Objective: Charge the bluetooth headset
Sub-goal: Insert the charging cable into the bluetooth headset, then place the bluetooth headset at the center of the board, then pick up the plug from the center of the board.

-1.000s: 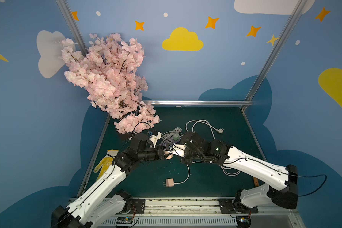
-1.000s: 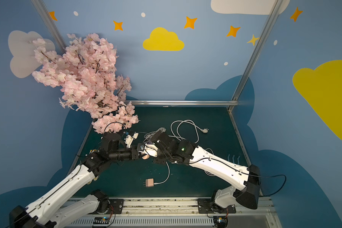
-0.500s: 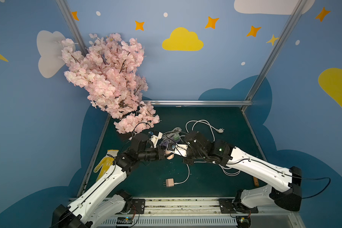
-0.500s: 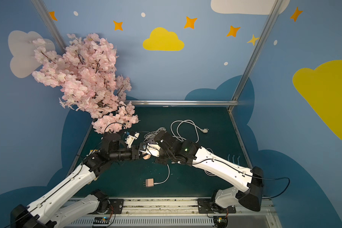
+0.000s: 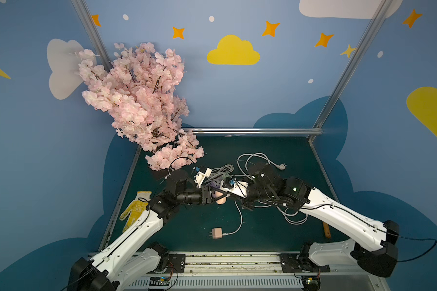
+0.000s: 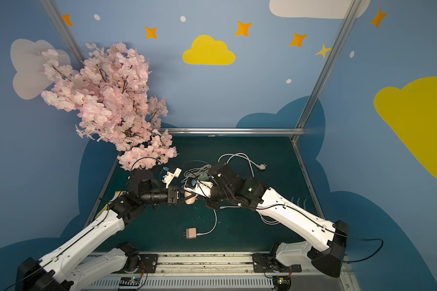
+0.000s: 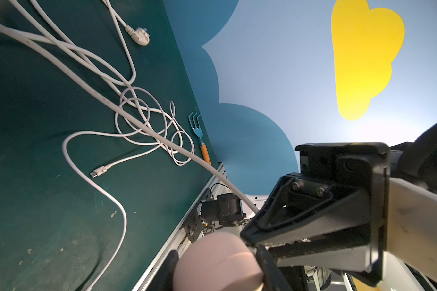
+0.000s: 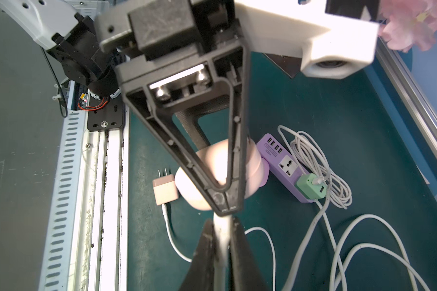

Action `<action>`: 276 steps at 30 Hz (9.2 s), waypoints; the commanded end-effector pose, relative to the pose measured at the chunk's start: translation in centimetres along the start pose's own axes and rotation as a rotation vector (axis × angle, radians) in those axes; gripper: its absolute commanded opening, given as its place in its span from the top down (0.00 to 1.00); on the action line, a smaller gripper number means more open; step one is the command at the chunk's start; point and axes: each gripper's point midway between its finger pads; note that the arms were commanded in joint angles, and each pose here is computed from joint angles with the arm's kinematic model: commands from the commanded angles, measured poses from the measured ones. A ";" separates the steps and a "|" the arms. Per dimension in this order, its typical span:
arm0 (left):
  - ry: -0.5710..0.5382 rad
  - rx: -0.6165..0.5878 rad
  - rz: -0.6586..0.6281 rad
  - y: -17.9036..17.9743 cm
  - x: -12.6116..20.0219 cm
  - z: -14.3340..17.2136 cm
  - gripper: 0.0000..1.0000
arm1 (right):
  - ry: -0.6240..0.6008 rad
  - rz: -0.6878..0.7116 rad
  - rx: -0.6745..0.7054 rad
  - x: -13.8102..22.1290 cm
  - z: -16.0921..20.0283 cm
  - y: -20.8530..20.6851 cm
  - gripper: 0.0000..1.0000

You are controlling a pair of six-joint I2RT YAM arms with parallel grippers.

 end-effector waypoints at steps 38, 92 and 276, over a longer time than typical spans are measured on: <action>0.045 -0.190 0.215 -7.1 1.1 -0.9 0.97 | 0.031 -0.078 0.050 -6.8 0.1 4.5 0.71; 0.329 0.526 -0.891 25.1 7.7 11.1 0.35 | -0.281 0.098 -0.260 3.9 2.9 -2.4 0.44; -0.161 0.198 -0.824 16.2 9.6 6.2 0.10 | 0.417 -0.158 -0.715 -4.9 16.9 3.0 0.63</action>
Point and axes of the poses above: each gripper's point midway between its finger pads, its own x axis back along the fingers, its own y axis along the line the jaws close on, z = x × y, and after that the axes turned 14 degrees about -x, right-handed
